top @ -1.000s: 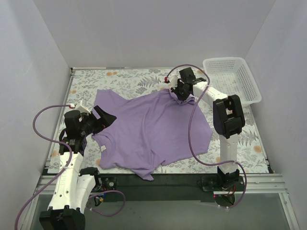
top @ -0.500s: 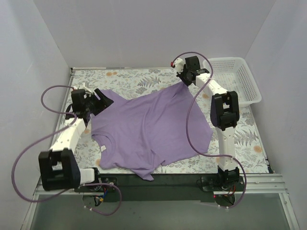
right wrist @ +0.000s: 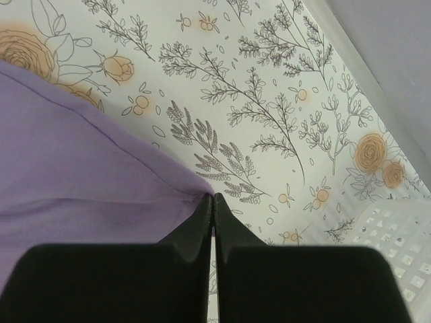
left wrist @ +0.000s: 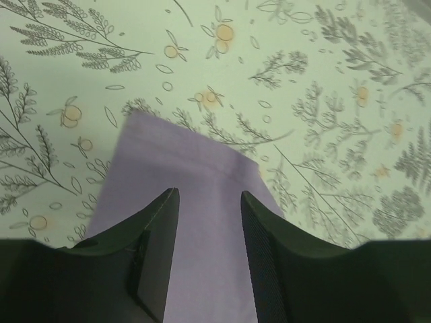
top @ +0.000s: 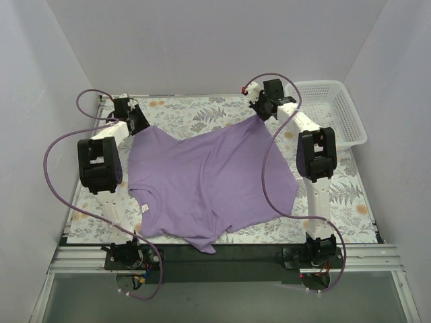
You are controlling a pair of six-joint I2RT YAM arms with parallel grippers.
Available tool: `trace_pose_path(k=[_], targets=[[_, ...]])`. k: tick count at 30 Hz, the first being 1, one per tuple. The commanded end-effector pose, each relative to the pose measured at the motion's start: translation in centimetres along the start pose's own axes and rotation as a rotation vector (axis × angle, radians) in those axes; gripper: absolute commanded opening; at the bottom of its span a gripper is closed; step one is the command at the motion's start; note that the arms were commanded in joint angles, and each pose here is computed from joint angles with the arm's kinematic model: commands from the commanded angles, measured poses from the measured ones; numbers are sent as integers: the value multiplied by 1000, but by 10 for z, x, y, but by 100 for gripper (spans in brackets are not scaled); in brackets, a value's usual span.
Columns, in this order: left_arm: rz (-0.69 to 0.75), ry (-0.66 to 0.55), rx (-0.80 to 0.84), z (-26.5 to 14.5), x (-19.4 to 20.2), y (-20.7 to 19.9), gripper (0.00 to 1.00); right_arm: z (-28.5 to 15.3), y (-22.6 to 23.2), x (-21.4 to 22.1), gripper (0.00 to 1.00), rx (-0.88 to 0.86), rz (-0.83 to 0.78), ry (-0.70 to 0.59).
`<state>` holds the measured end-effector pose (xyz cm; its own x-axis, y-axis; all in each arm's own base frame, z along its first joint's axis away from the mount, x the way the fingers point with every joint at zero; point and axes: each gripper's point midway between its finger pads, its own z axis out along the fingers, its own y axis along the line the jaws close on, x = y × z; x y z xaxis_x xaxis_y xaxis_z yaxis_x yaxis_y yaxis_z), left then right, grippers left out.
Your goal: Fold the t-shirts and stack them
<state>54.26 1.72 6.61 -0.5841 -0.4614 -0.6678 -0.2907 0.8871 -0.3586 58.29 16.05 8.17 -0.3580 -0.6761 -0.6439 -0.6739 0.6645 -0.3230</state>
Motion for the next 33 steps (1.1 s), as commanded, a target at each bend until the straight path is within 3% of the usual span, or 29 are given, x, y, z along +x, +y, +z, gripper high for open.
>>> trace_pose_path(k=[1, 18, 27, 33], targets=[[66, -12, -77, 7, -15, 15, 40, -13, -16, -37, 1, 20, 5, -113], [175, -13, -142, 33, -40, 37, 40, -14, -12, -30, 1, -19, 29, -120], [241, 72, -96, 49, -20, 38, 38, -13, -6, -26, 1, -32, 35, -111], [224, 170, -57, 58, 3, 37, 24, -19, -6, -26, 1, -32, 35, -110]])
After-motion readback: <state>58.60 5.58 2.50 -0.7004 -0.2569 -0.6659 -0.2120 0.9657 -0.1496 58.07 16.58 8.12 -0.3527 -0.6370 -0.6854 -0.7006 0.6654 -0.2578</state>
